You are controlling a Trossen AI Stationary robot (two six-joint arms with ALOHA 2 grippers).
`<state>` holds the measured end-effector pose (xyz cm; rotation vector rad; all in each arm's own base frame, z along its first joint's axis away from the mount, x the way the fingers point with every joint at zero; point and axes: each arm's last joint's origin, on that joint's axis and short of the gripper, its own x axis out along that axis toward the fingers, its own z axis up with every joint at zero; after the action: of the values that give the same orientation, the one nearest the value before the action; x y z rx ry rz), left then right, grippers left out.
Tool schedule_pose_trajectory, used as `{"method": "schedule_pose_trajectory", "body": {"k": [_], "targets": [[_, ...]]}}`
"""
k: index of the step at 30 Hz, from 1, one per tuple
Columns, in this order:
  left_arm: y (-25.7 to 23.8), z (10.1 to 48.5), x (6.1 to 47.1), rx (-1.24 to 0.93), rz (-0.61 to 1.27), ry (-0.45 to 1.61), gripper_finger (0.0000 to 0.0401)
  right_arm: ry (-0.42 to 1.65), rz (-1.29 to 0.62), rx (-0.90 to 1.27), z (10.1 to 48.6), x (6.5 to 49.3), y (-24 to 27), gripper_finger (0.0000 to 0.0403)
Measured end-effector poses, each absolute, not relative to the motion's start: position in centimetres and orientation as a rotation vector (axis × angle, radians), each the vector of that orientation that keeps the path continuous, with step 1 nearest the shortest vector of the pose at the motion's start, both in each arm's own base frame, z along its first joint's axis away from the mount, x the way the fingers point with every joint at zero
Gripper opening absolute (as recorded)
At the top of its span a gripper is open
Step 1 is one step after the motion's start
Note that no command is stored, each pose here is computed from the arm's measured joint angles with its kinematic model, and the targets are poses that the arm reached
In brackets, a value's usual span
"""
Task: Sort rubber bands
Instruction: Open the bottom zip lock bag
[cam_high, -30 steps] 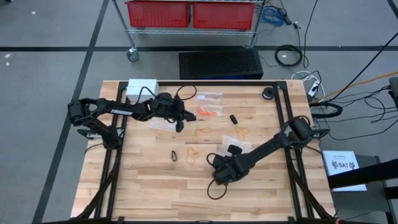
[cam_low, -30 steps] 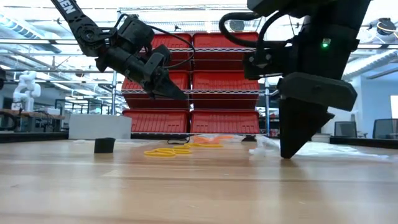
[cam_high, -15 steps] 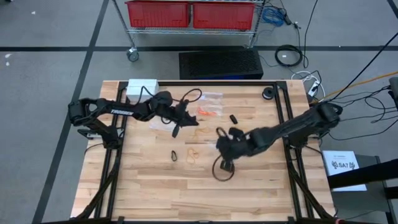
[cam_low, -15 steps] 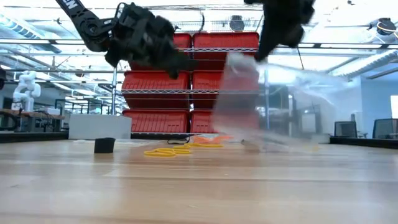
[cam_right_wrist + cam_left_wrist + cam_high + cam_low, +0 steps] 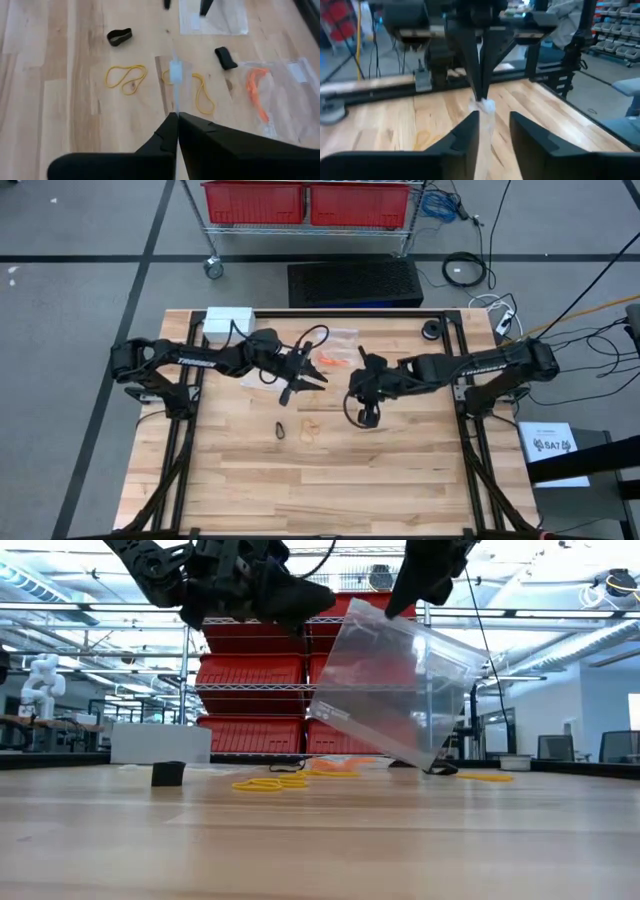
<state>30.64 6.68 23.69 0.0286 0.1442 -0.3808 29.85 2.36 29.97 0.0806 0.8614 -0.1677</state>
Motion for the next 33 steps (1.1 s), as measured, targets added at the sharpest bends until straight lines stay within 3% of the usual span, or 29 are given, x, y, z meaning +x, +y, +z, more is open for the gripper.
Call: {"method": "schedule_pose_trajectory", "body": {"k": [10,33], "targets": [[6.4,24.6,31.4,0.02,-0.337,0.185,0.0139,0.835,-0.184,0.058,30.1,30.1,1.4,0.0],[6.5,24.7,31.7,0.021,-0.286,0.224,0.0045,0.792,-0.184,0.037,30.5,30.5,0.8,0.0]]}}
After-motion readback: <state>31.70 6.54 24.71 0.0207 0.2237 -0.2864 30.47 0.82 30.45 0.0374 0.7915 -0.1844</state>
